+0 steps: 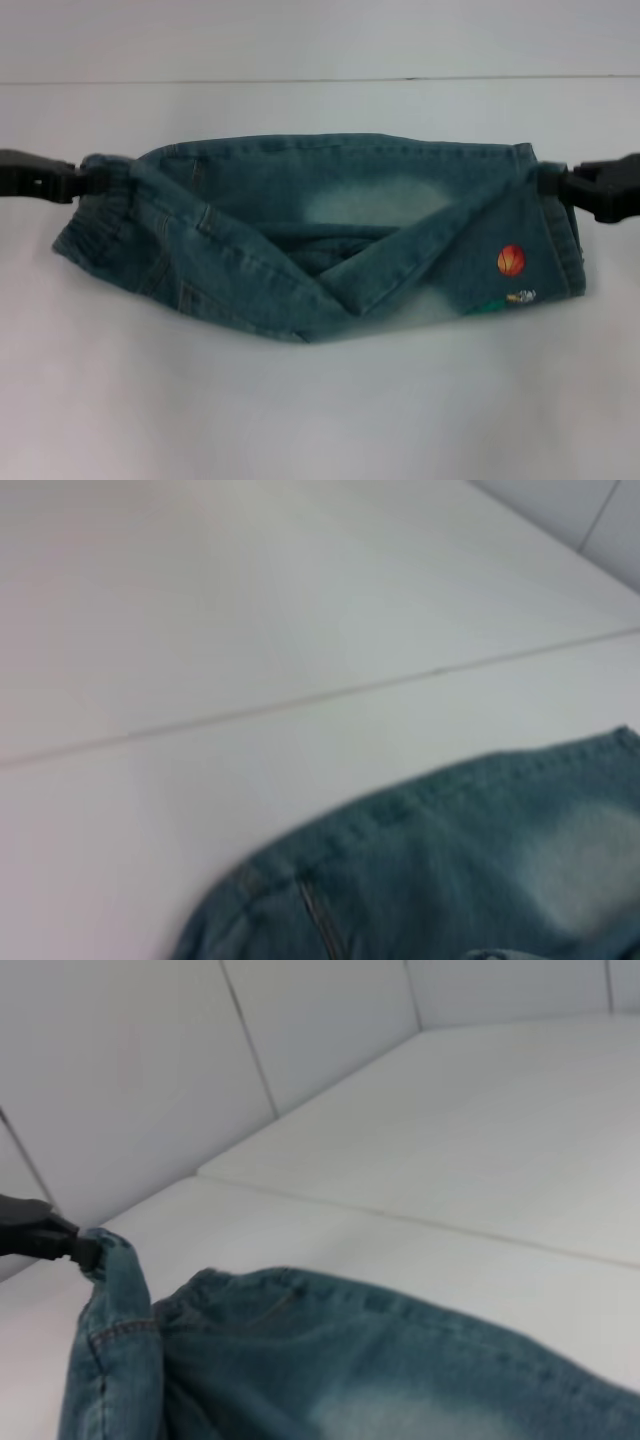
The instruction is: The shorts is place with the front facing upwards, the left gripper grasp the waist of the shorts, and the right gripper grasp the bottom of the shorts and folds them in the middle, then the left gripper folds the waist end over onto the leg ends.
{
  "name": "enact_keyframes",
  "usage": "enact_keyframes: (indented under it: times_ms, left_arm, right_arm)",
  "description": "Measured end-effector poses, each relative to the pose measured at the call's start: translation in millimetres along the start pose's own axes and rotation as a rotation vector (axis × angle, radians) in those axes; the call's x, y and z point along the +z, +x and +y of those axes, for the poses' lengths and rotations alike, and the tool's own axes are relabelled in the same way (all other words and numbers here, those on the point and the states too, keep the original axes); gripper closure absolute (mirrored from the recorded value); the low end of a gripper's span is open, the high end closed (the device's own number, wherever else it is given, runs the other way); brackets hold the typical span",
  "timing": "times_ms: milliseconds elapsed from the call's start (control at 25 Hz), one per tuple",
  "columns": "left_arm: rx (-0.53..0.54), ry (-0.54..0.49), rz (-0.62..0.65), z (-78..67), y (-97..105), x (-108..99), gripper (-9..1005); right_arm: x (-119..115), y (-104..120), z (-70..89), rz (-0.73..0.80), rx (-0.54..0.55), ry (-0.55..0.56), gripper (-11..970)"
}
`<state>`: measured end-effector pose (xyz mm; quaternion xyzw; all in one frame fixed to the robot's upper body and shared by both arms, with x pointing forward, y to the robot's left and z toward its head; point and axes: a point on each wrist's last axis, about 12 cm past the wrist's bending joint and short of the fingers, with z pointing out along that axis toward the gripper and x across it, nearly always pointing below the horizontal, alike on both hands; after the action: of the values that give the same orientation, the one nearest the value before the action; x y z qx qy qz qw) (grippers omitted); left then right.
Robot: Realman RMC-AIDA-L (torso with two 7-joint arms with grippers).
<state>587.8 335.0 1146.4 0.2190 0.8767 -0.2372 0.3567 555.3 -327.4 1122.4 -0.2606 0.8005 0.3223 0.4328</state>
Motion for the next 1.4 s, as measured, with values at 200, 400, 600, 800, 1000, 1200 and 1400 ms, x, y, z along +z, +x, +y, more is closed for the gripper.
enact_keyframes:
  times_ms: [200,400,600,800,1000,1200,1400]
  left_arm:
    - [0.026,-0.013,-0.06,-2.0,-2,7,955]
    - [0.008,-0.052,-0.083,2.6,-4,14,956]
    - [-0.009,-0.092,-0.103,9.0,-6,15,957]
    - [-0.023,-0.129,-0.119,13.8,-6,16,957]
    - [-0.04,-0.165,-0.133,17.6,-4,16,956]
    - [-0.048,-0.196,-0.149,20.1,-4,16,956]
    - [-0.045,-0.195,-0.16,17.5,-5,22,955]
  right_arm:
    - [11,-2,-4.3,-0.049,-0.007,0.031,910]
    - [13,-3,-13.4,-0.089,0.012,0.101,910]
    - [14,-1,-22.3,-0.108,0.037,0.168,910]
    - [15,2,-27.9,-0.111,0.051,0.22,909]
    - [14,3,-32.9,-0.118,0.058,0.263,910]
    - [16,6,-38.9,-0.116,0.06,0.314,910]
    - [21,9,-39.3,-0.109,0.036,0.325,910]
